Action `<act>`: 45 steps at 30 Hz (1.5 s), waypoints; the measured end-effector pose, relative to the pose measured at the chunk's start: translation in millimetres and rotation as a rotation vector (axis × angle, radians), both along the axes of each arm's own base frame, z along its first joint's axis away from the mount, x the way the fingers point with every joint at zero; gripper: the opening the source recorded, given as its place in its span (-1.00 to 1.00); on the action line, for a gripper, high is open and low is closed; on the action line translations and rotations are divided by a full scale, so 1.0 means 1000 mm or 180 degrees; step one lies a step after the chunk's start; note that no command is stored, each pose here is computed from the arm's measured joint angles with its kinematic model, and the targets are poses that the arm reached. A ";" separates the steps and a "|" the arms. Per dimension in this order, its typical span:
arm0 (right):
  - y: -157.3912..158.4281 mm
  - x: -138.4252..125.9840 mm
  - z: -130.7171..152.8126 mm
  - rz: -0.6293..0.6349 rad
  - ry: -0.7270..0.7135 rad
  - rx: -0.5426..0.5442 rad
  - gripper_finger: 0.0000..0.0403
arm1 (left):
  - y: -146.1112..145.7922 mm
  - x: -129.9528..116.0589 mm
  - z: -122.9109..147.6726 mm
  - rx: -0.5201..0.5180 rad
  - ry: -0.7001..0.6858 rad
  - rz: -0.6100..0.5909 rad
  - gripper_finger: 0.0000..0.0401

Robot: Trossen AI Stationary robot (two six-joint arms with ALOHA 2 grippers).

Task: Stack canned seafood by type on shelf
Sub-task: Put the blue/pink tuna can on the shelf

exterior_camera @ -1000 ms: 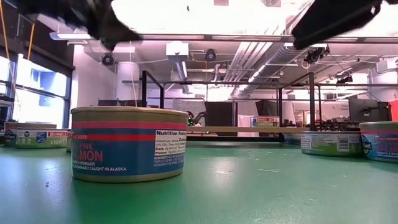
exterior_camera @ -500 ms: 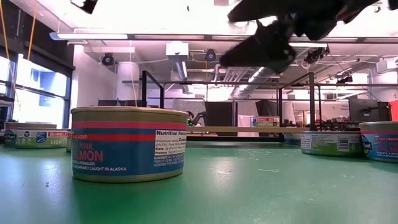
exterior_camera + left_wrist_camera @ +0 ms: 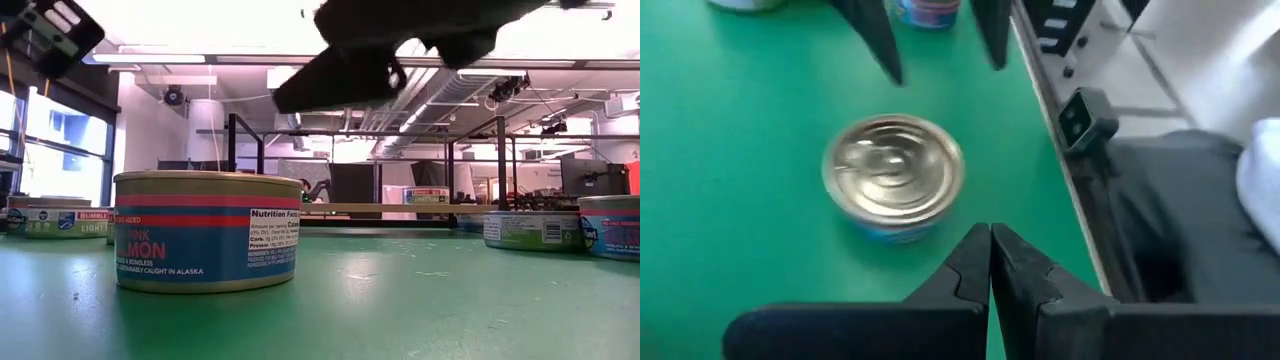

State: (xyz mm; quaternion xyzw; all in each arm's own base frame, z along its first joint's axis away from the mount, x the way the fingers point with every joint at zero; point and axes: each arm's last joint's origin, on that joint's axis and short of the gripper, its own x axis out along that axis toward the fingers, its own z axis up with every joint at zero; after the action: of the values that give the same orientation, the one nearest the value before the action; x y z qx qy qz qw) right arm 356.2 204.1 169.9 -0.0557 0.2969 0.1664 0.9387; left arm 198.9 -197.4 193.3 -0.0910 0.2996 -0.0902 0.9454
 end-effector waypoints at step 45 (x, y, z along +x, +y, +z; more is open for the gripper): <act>-0.028 0.006 -0.062 -0.0962 -0.0231 0.0000 0.86 | 0.014 0.079 -0.046 -0.0604 -0.0040 0.0543 -1.00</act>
State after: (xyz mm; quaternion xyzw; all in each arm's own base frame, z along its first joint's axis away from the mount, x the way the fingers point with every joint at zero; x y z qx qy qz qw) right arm 362.4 175.7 108.1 -0.0163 0.2678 0.0212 0.9631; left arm 277.4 -183.0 147.2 -0.2047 0.2750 -0.0380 0.9386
